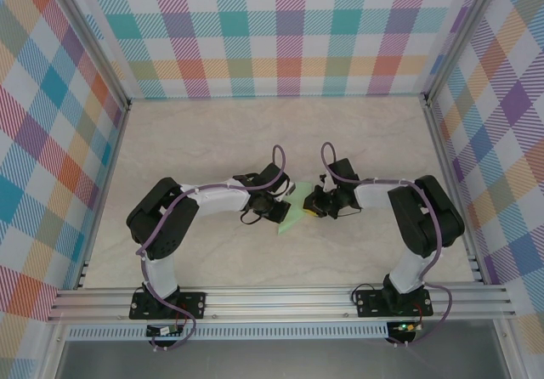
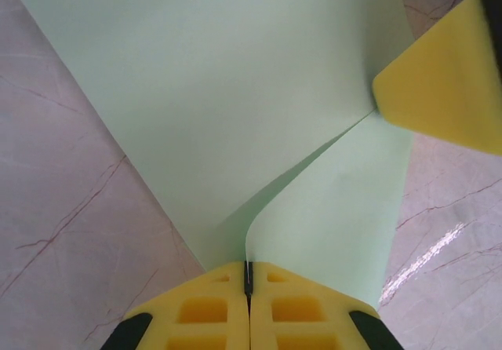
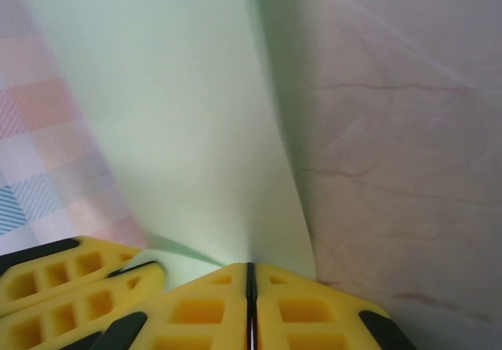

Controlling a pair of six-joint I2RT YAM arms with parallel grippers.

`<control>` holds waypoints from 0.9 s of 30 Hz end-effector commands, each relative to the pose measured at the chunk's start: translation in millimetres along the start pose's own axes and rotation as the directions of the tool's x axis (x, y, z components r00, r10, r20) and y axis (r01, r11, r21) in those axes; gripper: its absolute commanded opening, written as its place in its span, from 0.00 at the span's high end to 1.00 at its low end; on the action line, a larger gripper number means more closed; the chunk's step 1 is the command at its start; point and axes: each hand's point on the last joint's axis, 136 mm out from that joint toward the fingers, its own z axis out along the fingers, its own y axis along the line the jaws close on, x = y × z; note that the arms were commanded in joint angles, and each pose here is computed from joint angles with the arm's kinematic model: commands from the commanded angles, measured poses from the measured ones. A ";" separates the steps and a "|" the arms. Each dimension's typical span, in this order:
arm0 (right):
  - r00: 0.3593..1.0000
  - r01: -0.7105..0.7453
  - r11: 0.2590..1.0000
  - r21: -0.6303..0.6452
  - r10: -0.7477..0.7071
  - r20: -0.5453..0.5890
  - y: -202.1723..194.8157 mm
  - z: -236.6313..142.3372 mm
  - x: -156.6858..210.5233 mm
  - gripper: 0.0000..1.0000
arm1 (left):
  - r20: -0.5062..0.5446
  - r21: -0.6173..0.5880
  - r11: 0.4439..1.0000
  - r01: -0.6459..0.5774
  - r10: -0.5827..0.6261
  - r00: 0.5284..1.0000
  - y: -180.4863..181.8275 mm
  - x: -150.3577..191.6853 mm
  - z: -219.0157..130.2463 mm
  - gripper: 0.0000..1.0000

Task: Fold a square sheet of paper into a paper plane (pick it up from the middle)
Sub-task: Third fold the triangle at the center of the table.

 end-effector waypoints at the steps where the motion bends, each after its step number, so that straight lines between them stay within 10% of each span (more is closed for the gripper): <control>1: 1.000 -0.003 0.998 0.067 0.003 0.002 -17.4 7.4 -0.4 0.91 | -0.067 -0.077 0.997 0.020 -0.026 0.997 22.0 21.8 8.5 0.95; 27: 0.995 0.082 0.991 -0.109 -0.087 -0.045 37.2 1.2 17.0 0.89 | -0.061 -0.084 0.996 0.023 -0.028 0.998 22.5 20.0 7.1 0.95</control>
